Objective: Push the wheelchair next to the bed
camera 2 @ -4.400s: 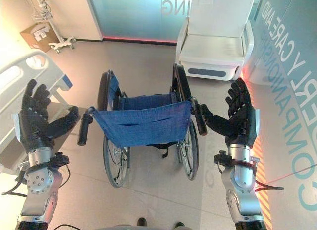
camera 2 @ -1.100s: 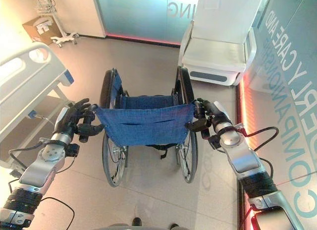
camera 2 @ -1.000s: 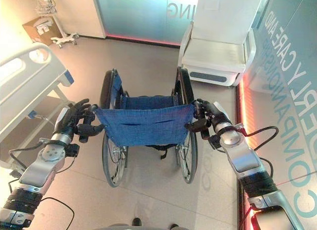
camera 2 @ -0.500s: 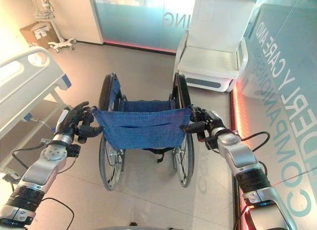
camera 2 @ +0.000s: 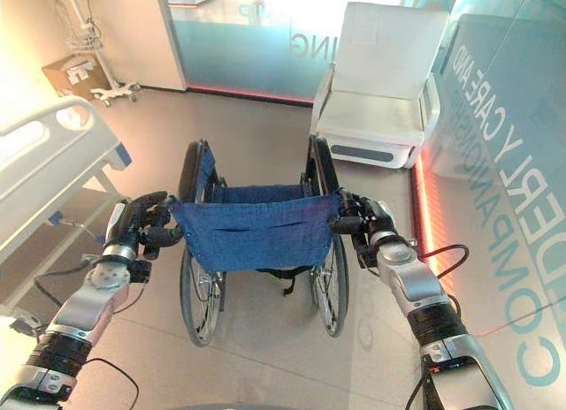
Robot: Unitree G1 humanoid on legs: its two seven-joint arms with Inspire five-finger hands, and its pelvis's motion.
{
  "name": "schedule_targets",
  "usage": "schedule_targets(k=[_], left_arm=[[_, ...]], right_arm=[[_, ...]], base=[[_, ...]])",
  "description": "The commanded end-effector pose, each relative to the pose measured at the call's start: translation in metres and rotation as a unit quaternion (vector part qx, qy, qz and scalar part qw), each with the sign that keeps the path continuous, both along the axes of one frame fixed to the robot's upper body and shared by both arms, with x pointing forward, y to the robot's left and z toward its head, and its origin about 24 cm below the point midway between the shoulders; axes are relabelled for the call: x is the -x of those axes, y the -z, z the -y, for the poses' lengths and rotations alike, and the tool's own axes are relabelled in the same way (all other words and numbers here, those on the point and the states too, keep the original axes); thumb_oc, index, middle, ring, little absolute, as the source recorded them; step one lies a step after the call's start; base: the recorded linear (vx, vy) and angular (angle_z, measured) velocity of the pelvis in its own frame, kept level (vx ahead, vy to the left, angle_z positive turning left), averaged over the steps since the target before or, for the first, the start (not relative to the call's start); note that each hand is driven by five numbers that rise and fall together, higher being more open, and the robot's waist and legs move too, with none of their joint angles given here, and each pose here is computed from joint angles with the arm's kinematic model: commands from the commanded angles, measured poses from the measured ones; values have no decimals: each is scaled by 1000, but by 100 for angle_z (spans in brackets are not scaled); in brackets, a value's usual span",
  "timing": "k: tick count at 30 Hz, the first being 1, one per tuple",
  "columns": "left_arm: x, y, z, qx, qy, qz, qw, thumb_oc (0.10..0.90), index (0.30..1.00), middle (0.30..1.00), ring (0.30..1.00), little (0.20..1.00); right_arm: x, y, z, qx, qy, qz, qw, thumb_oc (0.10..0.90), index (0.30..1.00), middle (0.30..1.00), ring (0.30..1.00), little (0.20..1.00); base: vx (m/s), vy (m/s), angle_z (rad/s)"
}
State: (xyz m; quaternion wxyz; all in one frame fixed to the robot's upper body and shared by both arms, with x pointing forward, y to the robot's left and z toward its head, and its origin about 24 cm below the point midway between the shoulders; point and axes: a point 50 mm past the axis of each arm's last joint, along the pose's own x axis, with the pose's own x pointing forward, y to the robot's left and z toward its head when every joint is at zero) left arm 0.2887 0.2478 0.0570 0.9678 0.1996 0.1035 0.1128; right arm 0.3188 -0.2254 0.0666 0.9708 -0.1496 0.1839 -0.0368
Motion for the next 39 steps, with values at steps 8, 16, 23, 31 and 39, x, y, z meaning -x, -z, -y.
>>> schedule_targets(k=[8, 16, 23, 31, 39], left_arm=[[8, 20, -36, -69, -29, -85, 994, 400, 300, 300, 300, 300], [12, 31, -36, -76, -31, -106, 991, 400, 300, 300, 300, 300], [12, 34, -35, -79, -34, -96, 992, 400, 300, 300, 300, 300], [13, 42, -26, -45, -24, -81, 995, 400, 300, 300, 300, 300], [12, 58, -11, -1, -20, -88, 996, 400, 300, 300, 300, 300]], right_arm=[[17, 29, 9, 47, -22, -57, 997, 400, 300, 300, 300, 300], [21, 34, 12, 62, -24, -71, 995, 400, 300, 300, 300, 300], [21, 36, 10, 58, -31, -70, 995, 400, 300, 300, 300, 300], [26, 40, 8, 62, -42, -69, 995, 400, 300, 300, 300, 300], [29, 53, 5, 69, -37, -84, 993, 400, 300, 300, 300, 300]], base=[[0, 1, 1], [0, 0, 0], [0, 0, 0], [0, 0, 0], [35, 55, 0]])
